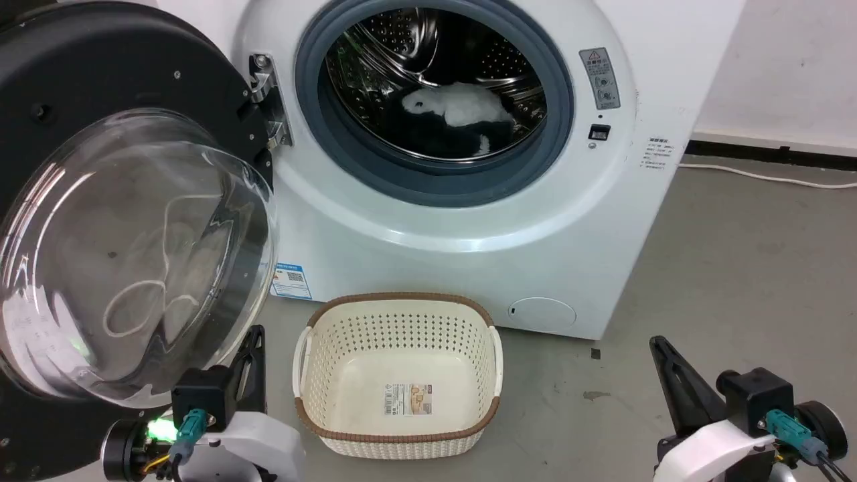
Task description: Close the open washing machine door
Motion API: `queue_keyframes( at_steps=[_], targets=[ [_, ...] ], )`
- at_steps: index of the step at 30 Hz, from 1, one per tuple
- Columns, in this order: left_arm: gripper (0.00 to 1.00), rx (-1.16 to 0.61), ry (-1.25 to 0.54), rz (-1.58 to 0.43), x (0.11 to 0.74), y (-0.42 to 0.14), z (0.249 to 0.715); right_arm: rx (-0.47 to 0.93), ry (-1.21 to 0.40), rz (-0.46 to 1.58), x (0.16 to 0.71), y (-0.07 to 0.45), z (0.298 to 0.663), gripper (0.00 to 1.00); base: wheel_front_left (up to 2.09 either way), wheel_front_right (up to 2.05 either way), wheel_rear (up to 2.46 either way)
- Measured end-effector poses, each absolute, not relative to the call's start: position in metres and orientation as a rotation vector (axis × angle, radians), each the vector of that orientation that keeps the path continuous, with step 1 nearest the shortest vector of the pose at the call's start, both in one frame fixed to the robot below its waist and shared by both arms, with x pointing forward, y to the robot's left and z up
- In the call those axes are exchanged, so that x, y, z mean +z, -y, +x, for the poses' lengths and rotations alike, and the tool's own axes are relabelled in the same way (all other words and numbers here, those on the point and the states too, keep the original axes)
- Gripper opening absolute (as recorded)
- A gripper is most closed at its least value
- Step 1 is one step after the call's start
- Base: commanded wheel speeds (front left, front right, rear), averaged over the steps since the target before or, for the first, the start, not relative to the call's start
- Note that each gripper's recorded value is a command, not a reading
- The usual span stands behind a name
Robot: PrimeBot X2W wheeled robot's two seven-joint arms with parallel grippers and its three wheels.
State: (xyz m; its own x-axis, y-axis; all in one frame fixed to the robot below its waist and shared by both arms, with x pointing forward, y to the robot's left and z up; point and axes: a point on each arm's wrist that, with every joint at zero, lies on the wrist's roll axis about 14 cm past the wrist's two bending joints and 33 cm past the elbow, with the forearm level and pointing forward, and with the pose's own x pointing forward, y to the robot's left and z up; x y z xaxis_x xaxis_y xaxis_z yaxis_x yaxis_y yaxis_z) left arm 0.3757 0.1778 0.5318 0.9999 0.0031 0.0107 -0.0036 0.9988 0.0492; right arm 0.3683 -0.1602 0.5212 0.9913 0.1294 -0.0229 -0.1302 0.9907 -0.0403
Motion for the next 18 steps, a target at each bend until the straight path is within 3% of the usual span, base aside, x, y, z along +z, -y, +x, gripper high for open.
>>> queue_keyframes(
  at_steps=[18],
  targets=[
    [0.0,0.004,0.011,0.049,0.5317,-0.178,0.3757,0.13,-0.02,-0.042,0.5212,0.1601,0.3683,0.0,0.0,0.0,0.0]
  ],
)
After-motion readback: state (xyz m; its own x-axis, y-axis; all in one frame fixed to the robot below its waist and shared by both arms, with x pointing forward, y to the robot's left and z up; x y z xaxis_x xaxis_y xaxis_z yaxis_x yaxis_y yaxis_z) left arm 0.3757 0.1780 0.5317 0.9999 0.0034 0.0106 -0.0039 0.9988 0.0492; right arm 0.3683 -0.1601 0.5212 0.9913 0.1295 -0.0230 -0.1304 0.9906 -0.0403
